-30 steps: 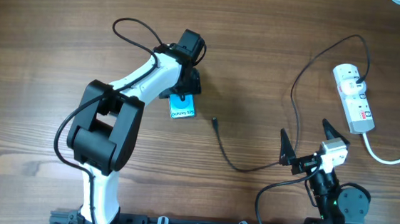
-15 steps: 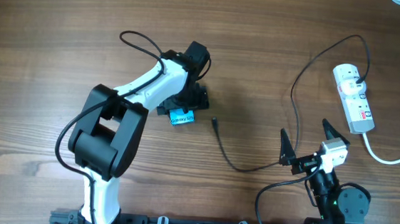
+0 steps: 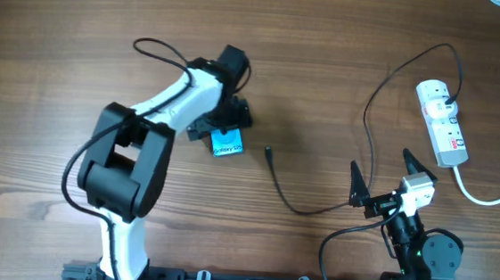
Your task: Plug charger to phone and switch on socket
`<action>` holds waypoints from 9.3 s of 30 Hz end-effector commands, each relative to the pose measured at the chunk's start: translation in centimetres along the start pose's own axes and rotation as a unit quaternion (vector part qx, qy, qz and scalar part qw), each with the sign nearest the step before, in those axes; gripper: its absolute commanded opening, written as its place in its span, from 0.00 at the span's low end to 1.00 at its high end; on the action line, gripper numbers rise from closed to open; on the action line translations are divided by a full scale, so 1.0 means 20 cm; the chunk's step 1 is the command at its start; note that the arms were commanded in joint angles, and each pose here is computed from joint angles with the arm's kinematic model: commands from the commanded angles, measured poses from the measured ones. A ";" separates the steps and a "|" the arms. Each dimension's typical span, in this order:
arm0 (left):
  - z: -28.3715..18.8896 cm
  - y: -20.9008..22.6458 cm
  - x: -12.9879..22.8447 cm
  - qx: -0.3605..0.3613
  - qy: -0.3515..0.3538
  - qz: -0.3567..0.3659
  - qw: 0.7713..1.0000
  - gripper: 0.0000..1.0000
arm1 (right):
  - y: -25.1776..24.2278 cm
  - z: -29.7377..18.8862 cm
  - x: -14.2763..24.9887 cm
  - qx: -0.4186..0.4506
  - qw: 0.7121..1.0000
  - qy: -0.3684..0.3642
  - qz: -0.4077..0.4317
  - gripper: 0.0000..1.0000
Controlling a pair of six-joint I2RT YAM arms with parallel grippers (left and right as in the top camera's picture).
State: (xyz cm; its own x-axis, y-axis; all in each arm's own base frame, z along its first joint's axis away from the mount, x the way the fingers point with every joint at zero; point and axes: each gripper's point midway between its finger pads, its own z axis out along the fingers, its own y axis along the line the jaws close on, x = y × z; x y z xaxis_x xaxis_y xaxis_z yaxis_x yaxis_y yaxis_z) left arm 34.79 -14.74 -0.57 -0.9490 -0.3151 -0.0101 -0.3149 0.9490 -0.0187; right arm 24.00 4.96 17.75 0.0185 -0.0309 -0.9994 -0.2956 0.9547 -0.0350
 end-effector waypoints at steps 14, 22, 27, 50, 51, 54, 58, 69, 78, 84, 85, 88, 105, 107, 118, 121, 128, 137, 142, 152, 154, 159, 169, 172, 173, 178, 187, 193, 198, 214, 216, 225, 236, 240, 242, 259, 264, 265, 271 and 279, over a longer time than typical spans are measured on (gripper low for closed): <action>0.20 0.12 0.11 -0.042 0.054 -0.059 0.996 0.92 | 0.00 0.00 -0.01 0.003 1.000 -0.005 -0.011 1.00; 0.20 0.12 0.11 -0.049 0.047 -0.052 0.996 1.00 | -0.01 0.00 -0.01 0.003 1.000 -0.005 -0.010 1.00; 0.20 0.12 0.11 -0.049 0.047 -0.052 0.996 1.00 | 0.00 0.00 -0.01 0.003 1.000 -0.005 -0.011 1.00; 0.20 0.12 0.11 -0.047 0.045 -0.052 0.996 1.00 | 0.00 0.00 -0.01 0.003 1.000 -0.005 -0.011 0.99; 0.20 0.11 0.11 -0.047 0.045 -0.052 0.997 1.00 | -0.01 0.00 -0.01 0.003 1.000 -0.005 -0.011 1.00; 0.20 0.14 0.10 -0.061 0.037 -0.051 0.996 1.00 | 0.00 0.00 -0.01 0.003 1.000 -0.005 -0.011 1.00; 0.19 0.18 0.07 -0.081 0.020 -0.049 0.995 1.00 | 0.00 0.00 -0.01 0.003 1.000 -0.005 -0.011 1.00; 0.19 0.19 0.06 -0.087 0.012 -0.047 0.995 1.00 | -0.01 0.00 -0.01 0.003 1.000 -0.005 -0.011 1.00; 0.19 0.19 0.06 -0.087 0.012 -0.047 0.995 1.00 | 0.00 0.00 -0.01 0.003 1.000 -0.005 -0.011 1.00; 0.19 0.19 0.06 -0.087 0.012 -0.047 0.995 1.00 | -0.01 0.00 -0.01 0.003 1.000 -0.005 -0.011 1.00; 0.19 0.19 0.06 -0.087 0.012 -0.047 0.995 1.00 | 0.00 0.00 -0.01 0.003 1.000 -0.005 -0.010 1.00; 0.19 0.19 0.06 -0.087 0.012 -0.047 0.995 1.00 | 0.00 0.00 -0.01 0.003 1.000 -0.005 -0.011 1.00; 0.19 0.19 0.05 -0.086 0.011 -0.047 0.995 1.00 | -0.01 0.00 -0.01 0.003 1.000 -0.005 -0.011 1.00; 0.19 0.19 0.05 -0.086 0.010 -0.047 0.995 1.00 | 0.00 0.00 -0.01 0.003 1.000 -0.005 -0.011 1.00; 0.20 0.18 0.06 -0.080 0.015 -0.050 0.995 1.00 | 0.00 0.00 -0.01 0.003 1.000 -0.005 -0.011 1.00; 0.20 0.18 0.06 -0.080 0.015 -0.050 0.995 1.00 | 0.00 0.00 -0.01 0.003 1.000 -0.005 -0.011 1.00; 0.20 0.17 0.04 -0.062 0.021 -0.018 0.998 1.00 | -0.01 0.00 -0.01 0.003 1.000 -0.005 -0.011 1.00; 0.20 0.07 0.12 -0.003 0.067 0.055 0.996 0.80 | 0.00 0.00 -0.01 0.003 1.000 -0.005 -0.011 1.00; 0.20 0.06 0.13 0.006 0.072 0.087 0.994 0.85 | 0.00 0.00 -0.01 0.003 1.000 -0.005 -0.010 1.00; 0.20 0.12 0.08 -0.028 0.049 -0.009 0.998 1.00 | -0.01 0.00 -0.01 0.003 1.000 -0.005 -0.011 1.00; 0.20 0.12 0.08 -0.028 0.050 -0.011 0.998 1.00 | -0.01 0.00 -0.01 0.003 1.000 -0.005 -0.011 1.00; 0.20 0.11 0.09 -0.028 0.049 -0.006 0.998 1.00 | 0.00 0.00 -0.01 0.003 1.000 -0.005 -0.011 1.00; 0.20 0.12 0.08 -0.036 0.044 -0.045 0.997 1.00 | -0.01 0.00 -0.01 0.003 1.000 -0.005 -0.011 1.00; 0.20 0.12 0.08 -0.038 0.043 -0.045 0.997 0.98 | -0.01 0.00 -0.01 0.003 1.000 -0.005 -0.011 1.00; 0.20 0.12 0.08 -0.038 0.043 -0.045 0.997 0.98 | -0.01 0.00 -0.01 0.003 1.000 -0.005 -0.011 1.00; 0.20 0.12 0.08 -0.038 0.043 -0.047 0.997 1.00 | -0.01 0.00 -0.01 0.003 1.000 -0.005 -0.010 1.00; 0.20 0.12 0.08 -0.037 0.042 -0.047 0.997 0.72 | 0.00 0.00 -0.01 0.003 1.000 -0.005 -0.010 1.00; 0.19 0.11 0.09 -0.029 0.049 -0.047 0.997 0.72 | 0.00 0.00 -0.01 0.003 1.000 -0.005 -0.011 1.00; 0.10 0.07 0.04 0.013 0.047 -0.058 0.997 0.71 | 0.00 0.00 -0.01 0.003 1.000 -0.005 -0.011 1.00; -0.17 -0.01 0.07 0.086 0.045 -0.050 0.994 0.70 | -0.01 0.00 -0.01 0.003 1.000 -0.005 -0.011 1.00; -0.17 -0.04 0.08 0.105 0.055 -0.035 0.992 0.71 | 0.00 0.00 -0.01 0.003 1.000 -0.005 -0.010 1.00; -0.23 -0.21 0.13 0.204 0.083 0.030 0.975 0.74 | 0.15 -0.02 -0.04 -0.092 0.968 0.004 0.234 1.00; -0.23 -0.21 0.10 0.202 0.072 0.033 0.976 0.79 | 0.21 0.02 -0.37 -0.131 0.965 0.096 0.205 1.00; -0.19 -0.13 0.03 0.147 0.037 -0.031 0.988 0.92 | 0.20 0.13 -0.30 -0.134 0.945 0.198 0.223 1.00; -0.18 -0.11 0.01 0.126 0.023 -0.046 0.991 0.97 | 0.19 0.21 -0.20 -0.137 0.929 0.237 0.250 1.00; 0.06 -0.20 0.08 0.058 0.000 -0.045 0.997 0.93 | 0.38 0.17 0.75 -0.125 0.721 0.554 0.396 1.00; 0.08 -0.19 0.10 0.050 0.008 -0.045 0.998 0.76 | 0.50 0.16 0.79 -0.118 0.722 0.580 0.358 1.00; 0.08 -0.18 0.10 0.047 0.010 -0.043 0.998 0.75 | 0.52 0.17 0.78 -0.124 0.723 0.578 0.356 1.00; 0.08 -0.15 0.13 0.036 0.020 -0.035 0.999 0.81 | 0.64 0.26 0.66 -0.196 0.726 0.536 0.385 1.00; 0.09 -0.14 0.15 0.033 0.025 -0.035 0.999 0.95 | 0.63 0.27 0.67 -0.187 0.727 0.535 0.388 1.00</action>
State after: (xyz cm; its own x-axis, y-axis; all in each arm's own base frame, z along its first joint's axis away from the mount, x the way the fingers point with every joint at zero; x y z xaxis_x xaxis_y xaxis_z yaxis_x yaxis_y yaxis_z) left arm 34.48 -19.21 0.21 -0.9233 -0.3841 -0.0053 -0.3789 0.9129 -0.1514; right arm 25.81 17.83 3.93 -0.9833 0.0734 -0.1664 -0.0719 0.6835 0.7264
